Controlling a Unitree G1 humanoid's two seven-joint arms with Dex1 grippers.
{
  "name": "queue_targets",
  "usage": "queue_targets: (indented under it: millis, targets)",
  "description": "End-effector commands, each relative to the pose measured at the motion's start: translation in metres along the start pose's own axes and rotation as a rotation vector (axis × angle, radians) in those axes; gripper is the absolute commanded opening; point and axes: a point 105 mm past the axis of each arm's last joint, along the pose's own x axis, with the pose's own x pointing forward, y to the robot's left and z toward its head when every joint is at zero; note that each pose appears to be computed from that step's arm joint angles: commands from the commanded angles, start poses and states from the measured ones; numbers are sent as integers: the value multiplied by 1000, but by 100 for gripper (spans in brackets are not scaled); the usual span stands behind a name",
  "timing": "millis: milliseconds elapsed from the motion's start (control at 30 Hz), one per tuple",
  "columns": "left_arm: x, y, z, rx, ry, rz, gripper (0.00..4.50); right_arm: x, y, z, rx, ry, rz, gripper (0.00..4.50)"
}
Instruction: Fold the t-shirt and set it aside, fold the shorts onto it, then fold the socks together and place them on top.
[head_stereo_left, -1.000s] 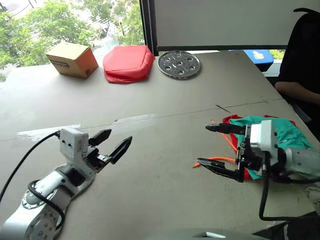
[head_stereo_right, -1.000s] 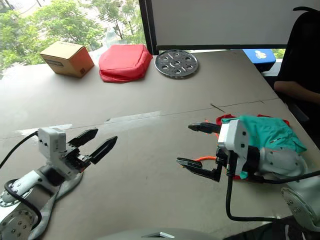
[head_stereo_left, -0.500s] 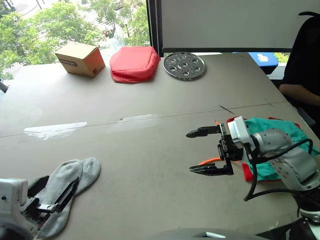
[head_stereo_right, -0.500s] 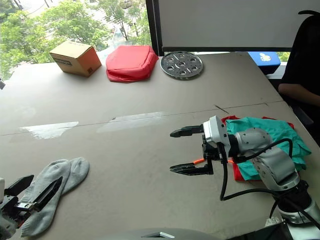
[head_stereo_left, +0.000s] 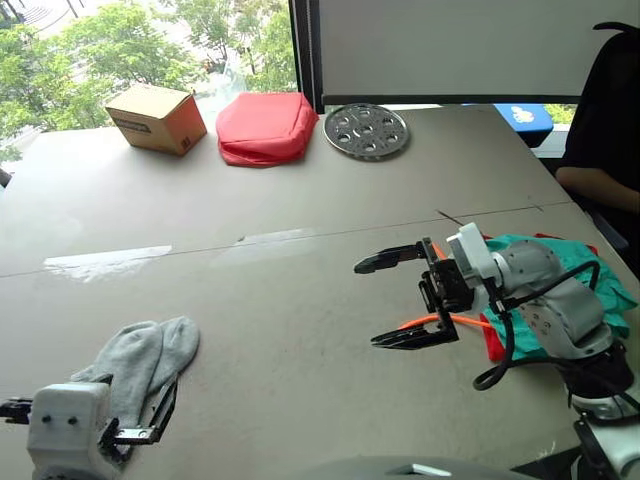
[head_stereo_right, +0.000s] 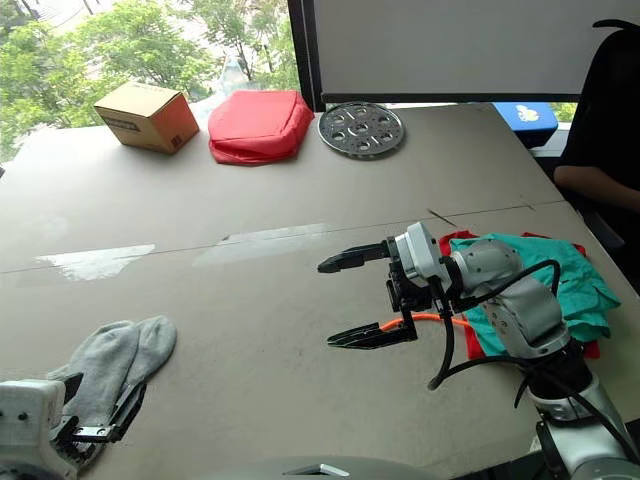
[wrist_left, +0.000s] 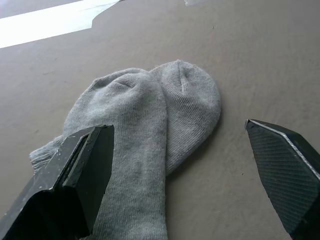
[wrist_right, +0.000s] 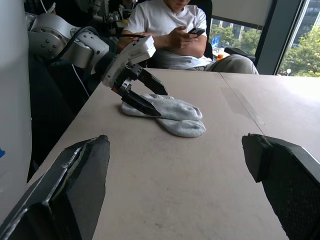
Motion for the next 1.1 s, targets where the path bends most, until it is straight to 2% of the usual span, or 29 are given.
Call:
queue_targets:
  millis: [33, 167, 267, 400, 467, 500, 533, 600, 667, 700, 767, 800, 900, 1000, 1100]
  targets:
    - [0, -2, 1, 47, 1, 33, 450, 2, -1, 10, -40, -15, 31, 447]
    - [20, 6, -10, 28, 26, 87, 450, -4, -7, 7, -57, 3, -1, 447]
    - [35, 15, -21, 13, 85, 121, 450, -4, -11, 13, -64, -17, -39, 447]
    - [48, 8, -45, -41, 205, 72, 450, -4, -6, 14, -57, -12, -41, 447]
    - [48, 3, -57, -52, 271, 38, 392, -4, -5, 14, -54, -6, -46, 450]
    - [49, 4, -61, -48, 286, 41, 384, -5, -4, 14, -52, -3, -49, 450]
    - [49, 4, -64, -51, 296, 36, 327, -6, -4, 14, -51, 0, -53, 450]
    - [49, 5, -66, -46, 297, 32, 255, -7, -2, 15, -50, 8, -57, 450]
    - [49, 5, -68, -64, 285, 20, 145, -8, -1, 15, -45, 12, -62, 450]
    - [48, 7, -69, -69, 284, 20, 111, -8, -1, 15, -43, 14, -64, 450]
    - [53, 6, -57, -103, 196, -9, 27, -8, 0, 15, -40, 17, -69, 450]
    - [56, 5, -43, -119, 127, -38, 4, -9, -1, 15, -38, 20, -76, 450]
    - [63, -4, -11, -131, -4, -131, 4, -10, -2, 14, -35, 27, -93, 450]
    - [78, -36, 32, -49, -119, -357, 4, -16, -4, 12, -27, 47, -132, 450]
    - [89, -69, 53, 50, -133, -566, 4, -25, -5, 7, -24, 82, -174, 450]
